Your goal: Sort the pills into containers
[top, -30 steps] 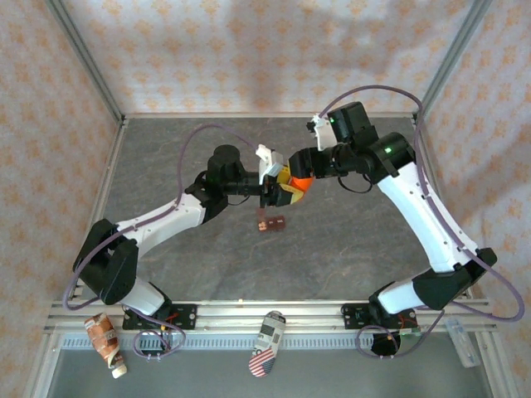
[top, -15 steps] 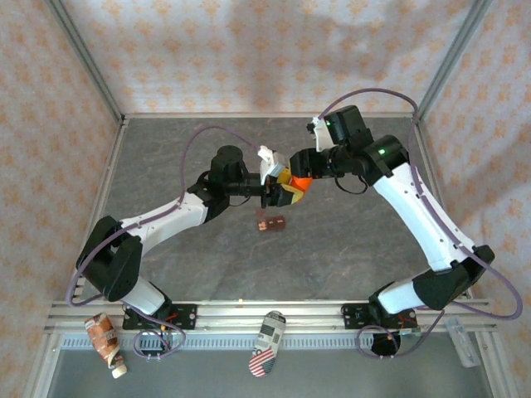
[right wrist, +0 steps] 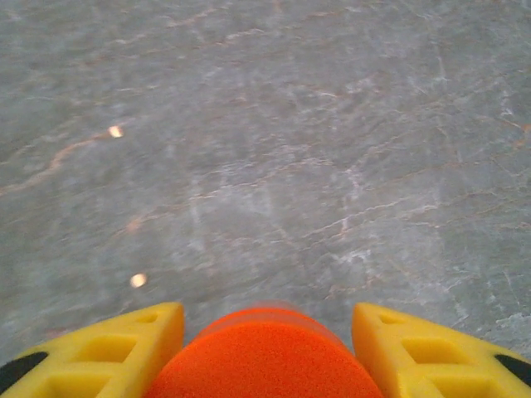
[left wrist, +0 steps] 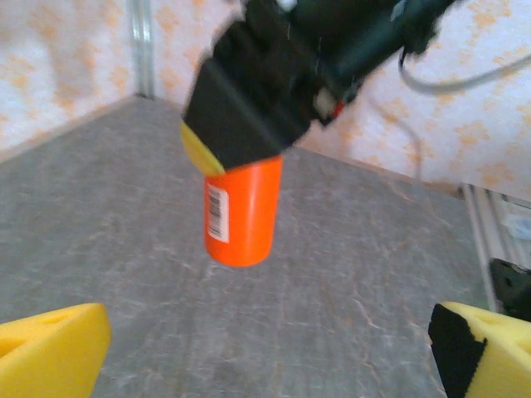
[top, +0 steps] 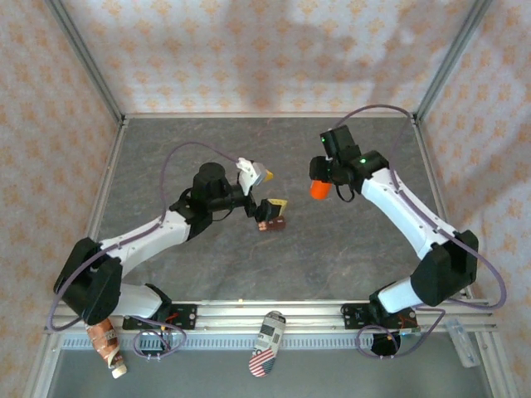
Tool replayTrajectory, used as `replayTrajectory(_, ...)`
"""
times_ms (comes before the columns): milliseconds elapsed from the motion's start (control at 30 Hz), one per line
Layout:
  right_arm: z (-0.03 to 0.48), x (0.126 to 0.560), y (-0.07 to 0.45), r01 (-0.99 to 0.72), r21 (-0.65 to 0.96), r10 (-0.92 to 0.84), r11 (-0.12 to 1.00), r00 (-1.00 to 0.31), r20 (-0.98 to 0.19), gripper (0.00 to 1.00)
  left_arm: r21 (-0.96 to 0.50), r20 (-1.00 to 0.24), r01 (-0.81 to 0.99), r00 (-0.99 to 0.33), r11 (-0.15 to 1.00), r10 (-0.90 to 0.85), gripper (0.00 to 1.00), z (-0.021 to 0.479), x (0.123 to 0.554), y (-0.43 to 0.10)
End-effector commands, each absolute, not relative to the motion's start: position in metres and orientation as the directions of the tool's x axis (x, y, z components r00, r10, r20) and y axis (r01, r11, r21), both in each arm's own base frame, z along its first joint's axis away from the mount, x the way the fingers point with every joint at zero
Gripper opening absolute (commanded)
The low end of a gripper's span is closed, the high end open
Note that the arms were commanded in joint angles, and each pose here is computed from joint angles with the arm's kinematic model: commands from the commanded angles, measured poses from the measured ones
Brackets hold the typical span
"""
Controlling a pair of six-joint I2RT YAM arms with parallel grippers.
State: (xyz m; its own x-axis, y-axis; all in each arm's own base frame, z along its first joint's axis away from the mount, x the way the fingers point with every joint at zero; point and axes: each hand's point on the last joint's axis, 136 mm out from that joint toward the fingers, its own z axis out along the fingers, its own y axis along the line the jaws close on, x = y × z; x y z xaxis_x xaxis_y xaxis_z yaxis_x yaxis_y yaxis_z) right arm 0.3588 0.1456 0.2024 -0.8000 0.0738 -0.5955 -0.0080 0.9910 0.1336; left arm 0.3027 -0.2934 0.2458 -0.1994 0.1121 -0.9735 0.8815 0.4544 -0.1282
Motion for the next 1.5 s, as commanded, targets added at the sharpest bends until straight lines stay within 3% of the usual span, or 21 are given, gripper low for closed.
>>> replayTrajectory(0,0.196,0.386,0.127,0.088,0.095,0.13,0.992,-0.707,-0.695,0.28,-0.051,-0.987,0.787,-0.132,0.615,0.088,1.0,0.261,0.324,-0.266)
replayTrajectory(167,0.157,0.392,0.123,0.113,0.062,0.124,0.992,-0.704,-0.699,0.28,-0.013,-0.989,0.7,-0.112,0.714,0.092,1.0,0.264,0.335,-0.244)
replayTrajectory(467,0.106,0.388,0.123,0.116,0.071,0.133,0.991,-0.72,-0.681,0.34,-0.121,-0.959,0.512,-0.281,0.851,0.033,1.0,0.252,0.363,-0.214)
replayTrajectory(567,0.098,0.386,0.123,0.116,0.066,0.131,0.991,-0.732,-0.669,0.49,-0.133,-0.959,0.505,-0.283,0.853,0.018,1.0,0.248,0.364,-0.213)
replayTrajectory(667,0.101,0.386,0.125,0.105,0.073,0.127,0.992,-0.738,-0.663,0.73,-0.14,-0.954,0.496,-0.3,0.857,0.019,1.0,0.243,0.366,-0.212)
replayTrajectory(833,0.151,0.388,0.127,0.089,0.1,0.133,0.991,-0.702,-0.7,0.86,-0.133,-0.946,0.482,-0.322,0.866,0.035,1.0,0.238,0.368,-0.208)
replayTrajectory(967,0.215,0.382,0.133,0.045,0.177,0.163,0.983,-0.656,-0.737,0.88,-0.121,-0.933,0.456,-0.356,0.882,0.056,1.0,0.231,0.374,-0.2)
replayTrajectory(1133,0.254,0.356,0.17,-0.123,0.325,0.138,0.938,-0.726,-0.674,0.84,-0.116,-0.894,0.4,-0.441,0.909,0.081,1.0,0.209,0.386,-0.187)
replayTrajectory(1300,0.237,0.317,0.22,-0.263,0.381,0.008,0.886,-0.815,-0.58,0.78,-0.11,-0.831,0.374,-0.543,0.921,0.121,0.96,0.178,0.394,-0.181)
replayTrajectory(1467,0.19,0.297,0.253,-0.277,0.37,-0.059,0.887,-0.862,-0.504,0.73,-0.09,-0.78,0.352,-0.607,0.932,0.154,0.9,0.157,0.396,-0.177)
